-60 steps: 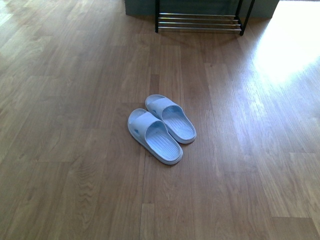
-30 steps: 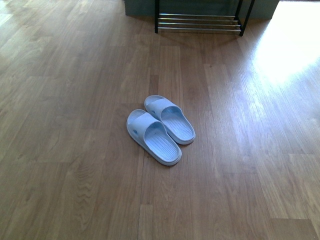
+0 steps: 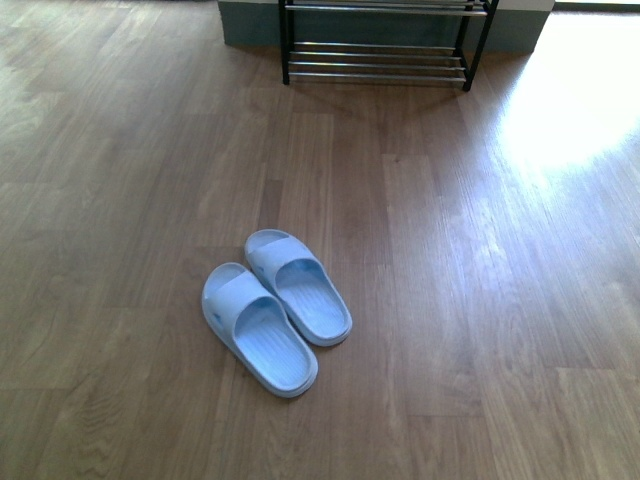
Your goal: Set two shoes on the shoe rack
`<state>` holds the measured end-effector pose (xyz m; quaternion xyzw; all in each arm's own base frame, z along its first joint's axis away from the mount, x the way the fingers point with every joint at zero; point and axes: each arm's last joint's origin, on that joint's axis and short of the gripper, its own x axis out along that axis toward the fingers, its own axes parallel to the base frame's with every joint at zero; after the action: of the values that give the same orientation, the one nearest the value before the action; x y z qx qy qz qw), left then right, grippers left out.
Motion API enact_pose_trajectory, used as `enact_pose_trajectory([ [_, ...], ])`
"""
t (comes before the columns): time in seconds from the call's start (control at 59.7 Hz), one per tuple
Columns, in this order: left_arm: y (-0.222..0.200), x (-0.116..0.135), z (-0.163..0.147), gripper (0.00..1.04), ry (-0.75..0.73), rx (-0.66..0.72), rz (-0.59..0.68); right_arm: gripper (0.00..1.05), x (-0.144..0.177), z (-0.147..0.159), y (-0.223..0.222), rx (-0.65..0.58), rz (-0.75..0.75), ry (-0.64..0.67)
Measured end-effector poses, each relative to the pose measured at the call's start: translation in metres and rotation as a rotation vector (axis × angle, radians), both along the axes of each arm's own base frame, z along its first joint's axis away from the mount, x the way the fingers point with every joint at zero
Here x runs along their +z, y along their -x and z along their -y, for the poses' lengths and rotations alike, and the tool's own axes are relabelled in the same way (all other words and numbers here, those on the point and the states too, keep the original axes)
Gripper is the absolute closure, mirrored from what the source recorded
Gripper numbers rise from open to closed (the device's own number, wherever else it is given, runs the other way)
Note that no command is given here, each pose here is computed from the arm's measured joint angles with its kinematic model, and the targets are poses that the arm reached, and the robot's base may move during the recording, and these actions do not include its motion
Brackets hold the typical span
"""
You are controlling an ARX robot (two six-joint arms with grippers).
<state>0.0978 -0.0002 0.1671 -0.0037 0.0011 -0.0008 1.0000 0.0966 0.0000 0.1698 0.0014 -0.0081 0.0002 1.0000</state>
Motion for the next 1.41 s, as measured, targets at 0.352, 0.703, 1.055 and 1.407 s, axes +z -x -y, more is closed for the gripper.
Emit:
enact_pose_trajectory([
  [0.352,0.0,0.0,0.0,0.09,0.003,0.004,-0.002,0.09,0.0,0.0,0.0,-0.003,-0.001,0.0],
  [0.703,-0.119,-0.062,0.072,0.09,0.264,0.26,-0.893,0.09,0.0,0.0,0.0,0.0,-0.001,0.0],
  [1.055,-0.175,-0.186,0.107,0.09,-0.095,0.269,-1.267,0.09,0.0,0.0,0.0,0.0,-0.001,0.0],
  [1.407,-0.213,-0.257,0.12,0.09,-0.247,0.216,-1.332,0.09,0.0,0.0,0.0,0.0,-0.001,0.0],
])
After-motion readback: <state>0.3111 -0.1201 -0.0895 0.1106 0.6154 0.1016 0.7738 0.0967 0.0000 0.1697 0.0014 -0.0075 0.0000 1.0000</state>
